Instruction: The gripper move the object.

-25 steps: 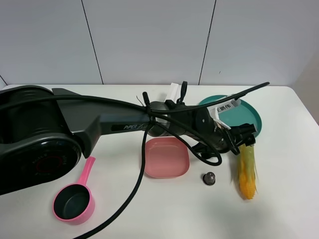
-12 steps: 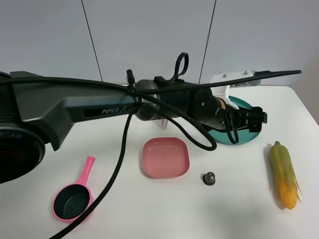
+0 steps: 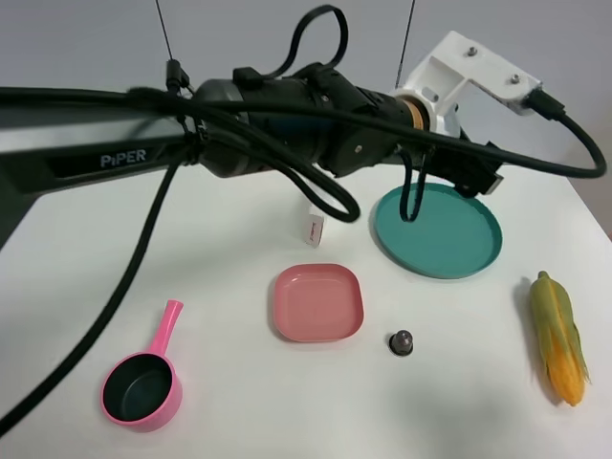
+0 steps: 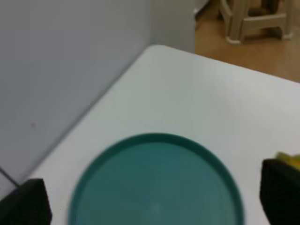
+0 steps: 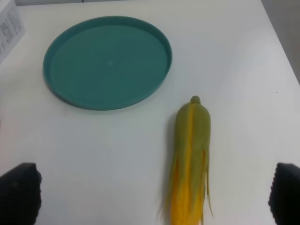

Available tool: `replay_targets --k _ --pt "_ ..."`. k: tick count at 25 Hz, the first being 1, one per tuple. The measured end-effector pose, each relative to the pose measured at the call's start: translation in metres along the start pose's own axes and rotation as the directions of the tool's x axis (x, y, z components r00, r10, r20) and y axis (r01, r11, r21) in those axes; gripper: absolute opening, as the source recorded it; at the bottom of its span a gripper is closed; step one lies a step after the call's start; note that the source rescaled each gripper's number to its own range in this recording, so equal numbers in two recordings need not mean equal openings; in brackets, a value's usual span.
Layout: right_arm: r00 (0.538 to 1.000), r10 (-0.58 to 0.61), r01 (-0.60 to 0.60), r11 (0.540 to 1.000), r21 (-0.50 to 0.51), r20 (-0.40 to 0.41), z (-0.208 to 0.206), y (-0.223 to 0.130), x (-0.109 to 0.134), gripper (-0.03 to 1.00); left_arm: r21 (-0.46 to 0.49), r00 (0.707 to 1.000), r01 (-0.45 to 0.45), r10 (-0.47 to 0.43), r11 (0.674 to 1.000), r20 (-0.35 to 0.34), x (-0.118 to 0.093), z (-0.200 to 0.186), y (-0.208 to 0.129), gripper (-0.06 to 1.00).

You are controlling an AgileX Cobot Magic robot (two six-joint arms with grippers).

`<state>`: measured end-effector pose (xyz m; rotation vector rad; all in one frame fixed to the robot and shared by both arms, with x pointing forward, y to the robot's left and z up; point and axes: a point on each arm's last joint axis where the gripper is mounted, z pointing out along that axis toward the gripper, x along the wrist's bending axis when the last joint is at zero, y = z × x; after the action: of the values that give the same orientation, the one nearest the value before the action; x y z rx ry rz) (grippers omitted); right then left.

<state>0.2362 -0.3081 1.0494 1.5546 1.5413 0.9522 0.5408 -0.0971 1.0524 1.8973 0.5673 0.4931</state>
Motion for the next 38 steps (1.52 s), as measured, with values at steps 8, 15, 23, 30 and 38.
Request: replay_targets --k 8,15,23,30,38 --pt "1.000 0.000 0.000 1.000 0.000 0.000 0.000 0.000 0.000 1.00 0.018 0.979 -0.047 0.049 0.999 -0.196 0.085 -0.048 0.028 0.79" --pt "1.000 0.000 0.000 1.000 0.000 0.000 0.000 0.000 0.000 1.00 0.186 0.914 0.042 0.037 0.982 -0.405 0.163 -0.115 0.032 0.79" --pt "1.000 0.000 0.000 1.000 0.000 0.000 0.000 0.000 0.000 1.00 0.376 0.763 0.113 0.162 0.920 -0.626 0.234 -0.222 0.033 0.79" --pt "1.000 0.000 0.000 1.000 0.000 0.000 0.000 0.000 0.000 1.00 0.324 0.632 0.353 0.032 0.878 -0.775 0.262 -0.323 0.027 0.79" --pt "1.000 0.000 0.000 1.000 0.000 0.000 0.000 0.000 0.000 1.00 0.255 0.589 0.525 -0.130 0.812 -0.797 0.234 -0.395 0.029 0.79"
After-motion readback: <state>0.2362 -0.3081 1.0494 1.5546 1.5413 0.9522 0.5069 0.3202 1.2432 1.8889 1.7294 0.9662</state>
